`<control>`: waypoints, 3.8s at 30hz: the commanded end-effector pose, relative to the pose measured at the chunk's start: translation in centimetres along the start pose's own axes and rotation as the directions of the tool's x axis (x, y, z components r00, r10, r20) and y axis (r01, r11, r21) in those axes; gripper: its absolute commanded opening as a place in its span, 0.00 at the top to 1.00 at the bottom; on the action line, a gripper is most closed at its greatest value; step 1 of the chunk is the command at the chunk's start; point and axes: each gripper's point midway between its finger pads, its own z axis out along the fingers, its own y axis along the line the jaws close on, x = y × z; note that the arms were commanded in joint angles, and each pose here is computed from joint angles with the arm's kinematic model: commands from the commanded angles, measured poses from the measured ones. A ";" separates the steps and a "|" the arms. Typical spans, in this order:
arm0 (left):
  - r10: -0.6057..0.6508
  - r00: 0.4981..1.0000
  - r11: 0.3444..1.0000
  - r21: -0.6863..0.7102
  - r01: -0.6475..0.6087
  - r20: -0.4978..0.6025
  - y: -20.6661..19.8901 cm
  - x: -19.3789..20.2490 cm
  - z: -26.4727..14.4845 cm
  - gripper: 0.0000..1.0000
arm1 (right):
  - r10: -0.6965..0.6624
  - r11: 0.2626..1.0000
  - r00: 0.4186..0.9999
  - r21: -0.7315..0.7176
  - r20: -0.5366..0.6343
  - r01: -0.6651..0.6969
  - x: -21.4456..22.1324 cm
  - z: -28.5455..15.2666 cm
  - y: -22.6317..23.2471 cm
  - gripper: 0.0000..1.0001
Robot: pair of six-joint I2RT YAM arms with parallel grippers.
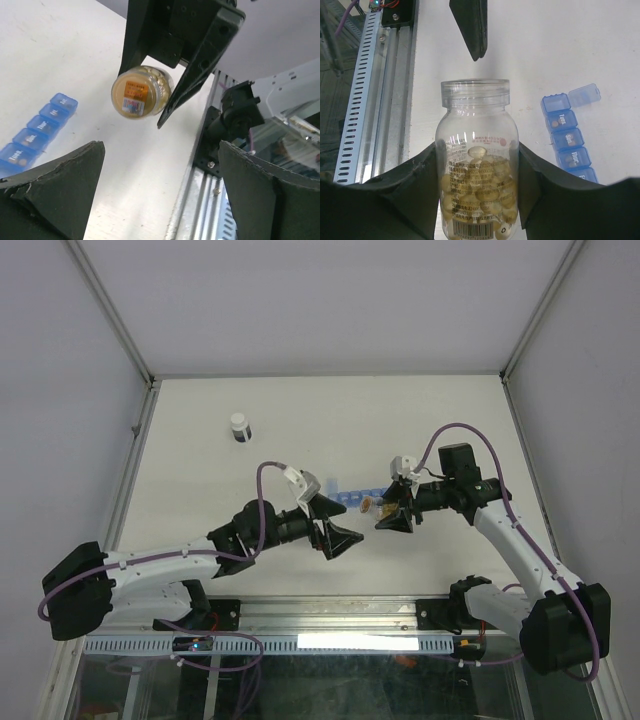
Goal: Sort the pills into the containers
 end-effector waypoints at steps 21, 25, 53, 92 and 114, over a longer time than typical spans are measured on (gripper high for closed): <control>0.594 0.778 0.742 0.235 -0.629 0.205 1.4 -3.9 1.3 0.13 | -0.089 0.996 0.995 -0.007 0.049 0.089 -2.0 -0.3 -0.3 1.00; 0.566 0.800 0.746 0.289 -0.600 0.199 1.1 -3.5 2.2 0.18 | -0.087 0.996 0.995 -0.008 0.047 0.087 -1.9 -0.3 -0.3 1.00; 0.429 0.891 0.832 0.318 -0.454 0.149 1.6 -3.2 4.9 0.49 | -0.083 0.996 0.995 -0.013 0.046 0.084 -1.9 -0.3 -0.3 1.00; -0.233 0.967 0.966 -0.091 0.243 0.105 0.7 -5.4 3.8 0.01 | -0.060 0.998 0.997 0.005 0.037 0.060 -1.8 -0.4 -0.8 1.00; 0.573 0.784 0.745 0.247 -0.620 0.238 -2.4 -3.3 0.6 0.01 | -0.063 0.998 0.997 -0.008 0.044 0.064 -1.8 -0.4 -0.5 1.00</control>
